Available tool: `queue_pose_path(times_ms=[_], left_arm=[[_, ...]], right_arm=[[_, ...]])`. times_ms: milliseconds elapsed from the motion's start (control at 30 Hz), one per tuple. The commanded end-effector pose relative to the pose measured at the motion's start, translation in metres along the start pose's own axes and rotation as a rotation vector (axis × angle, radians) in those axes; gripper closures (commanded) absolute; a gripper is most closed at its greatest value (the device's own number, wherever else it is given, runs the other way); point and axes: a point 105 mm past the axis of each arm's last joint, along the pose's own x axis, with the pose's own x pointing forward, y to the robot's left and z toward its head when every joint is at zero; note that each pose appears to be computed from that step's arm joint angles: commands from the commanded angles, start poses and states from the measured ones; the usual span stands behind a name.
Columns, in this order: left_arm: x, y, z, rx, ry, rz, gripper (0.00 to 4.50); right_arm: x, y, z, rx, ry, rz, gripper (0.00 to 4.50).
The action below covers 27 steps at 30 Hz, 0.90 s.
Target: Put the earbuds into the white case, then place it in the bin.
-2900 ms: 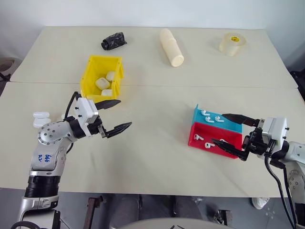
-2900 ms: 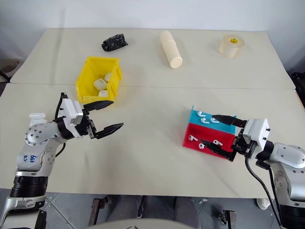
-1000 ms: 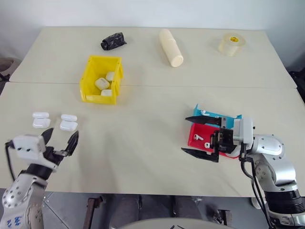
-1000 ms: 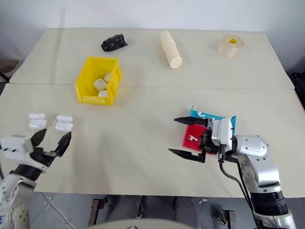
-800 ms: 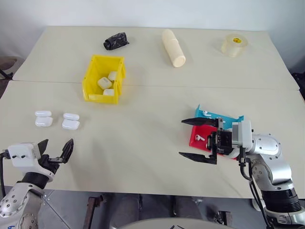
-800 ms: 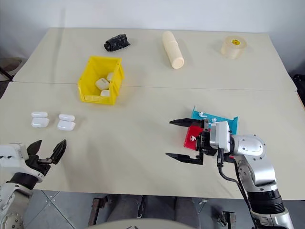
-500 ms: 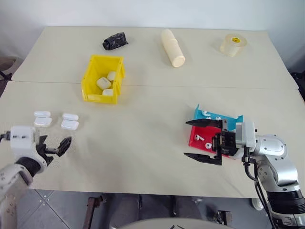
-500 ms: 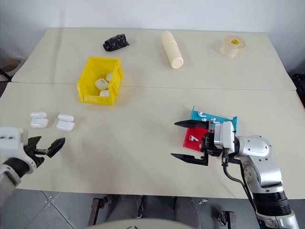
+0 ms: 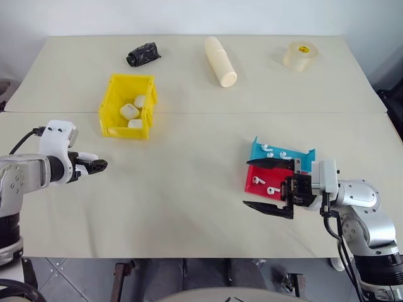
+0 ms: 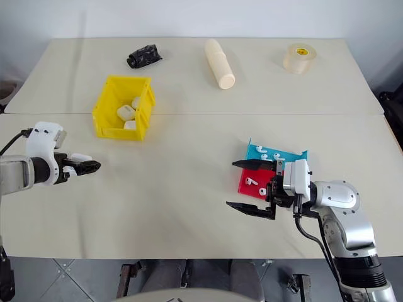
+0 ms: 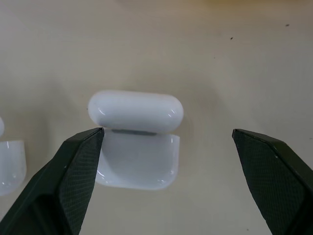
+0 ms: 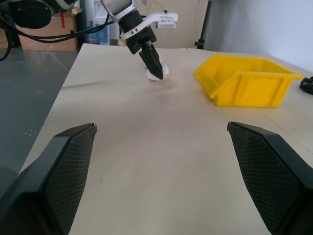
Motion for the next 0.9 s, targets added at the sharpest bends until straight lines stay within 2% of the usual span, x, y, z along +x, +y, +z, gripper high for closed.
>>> queue_pose_path(times_ms=[33, 267, 767, 867, 900], left_arm=[[-0.002, 0.014, 0.000, -0.002, 0.045, 0.063, 0.02], [0.003, 0.014, 0.000, 0.031, 0.094, 0.053, 0.02], [0.015, 0.013, -0.018, 0.099, 0.199, -0.019, 0.02], [0.013, 0.015, -0.022, 0.103, 0.223, -0.024, 0.63], [0.012, 0.015, -0.023, 0.103, 0.225, -0.027, 0.97]], right_arm=[[0.001, 0.003, 0.012, -0.040, -0.019, -0.002, 0.00], [0.000, 0.005, 0.012, -0.043, -0.012, -0.027, 0.00], [-0.002, 0.005, 0.013, -0.053, -0.003, -0.048, 0.00], [-0.003, 0.004, 0.013, -0.057, -0.001, -0.053, 0.00], [-0.003, 0.004, 0.012, -0.057, 0.000, -0.054, 0.00]])
